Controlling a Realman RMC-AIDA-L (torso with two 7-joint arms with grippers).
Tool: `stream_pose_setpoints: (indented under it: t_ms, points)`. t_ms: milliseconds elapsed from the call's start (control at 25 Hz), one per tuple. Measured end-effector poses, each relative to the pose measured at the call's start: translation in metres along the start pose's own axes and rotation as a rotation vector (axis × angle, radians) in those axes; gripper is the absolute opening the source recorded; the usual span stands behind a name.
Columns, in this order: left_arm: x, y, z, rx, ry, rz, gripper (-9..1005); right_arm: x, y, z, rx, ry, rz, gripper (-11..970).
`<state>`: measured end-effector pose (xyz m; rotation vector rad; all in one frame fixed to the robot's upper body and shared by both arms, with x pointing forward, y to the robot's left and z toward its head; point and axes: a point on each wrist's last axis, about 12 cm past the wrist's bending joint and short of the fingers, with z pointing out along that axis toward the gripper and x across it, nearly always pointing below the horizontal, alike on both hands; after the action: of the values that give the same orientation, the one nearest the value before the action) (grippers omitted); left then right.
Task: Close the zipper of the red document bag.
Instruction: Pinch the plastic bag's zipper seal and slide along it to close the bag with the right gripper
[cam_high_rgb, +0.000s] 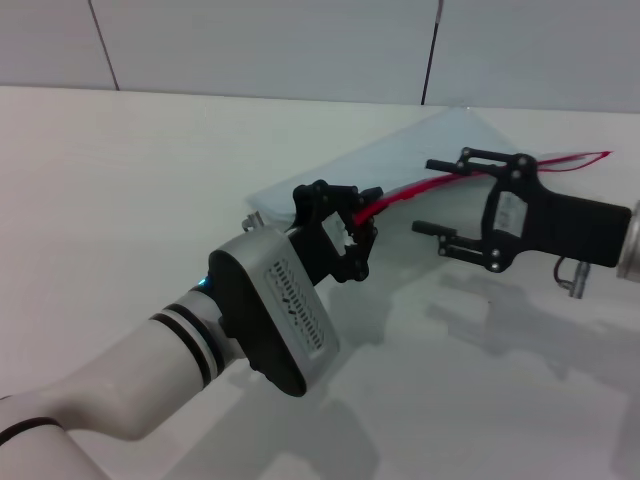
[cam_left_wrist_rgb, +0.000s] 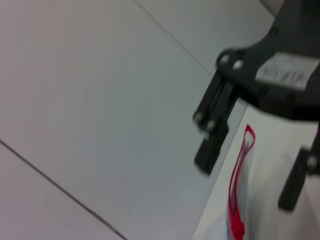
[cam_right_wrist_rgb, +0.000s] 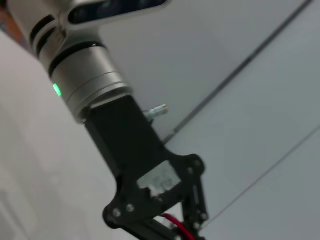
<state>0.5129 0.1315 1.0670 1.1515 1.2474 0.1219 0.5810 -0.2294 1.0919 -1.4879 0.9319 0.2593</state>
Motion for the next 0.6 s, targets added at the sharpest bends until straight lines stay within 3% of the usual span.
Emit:
stream_pose_setpoints:
  t_ms: [240,440,600]
  points:
    - [-0.003,-0.002,0.001,0.013,-0.012,-0.002,47,-0.003,-0.007,0.02,-0.086,0.004,-0.06,611]
    - [-0.003,-0.002,0.001,0.015,-0.015,-0.002,47,-0.004,-0.009,0.023,-0.11,0.007,-0.081,605]
    - [-0.005,-0.003,0.001,0.018,-0.02,-0.001,48,-0.002,-0.011,0.024,-0.106,0.024,-0.088,503]
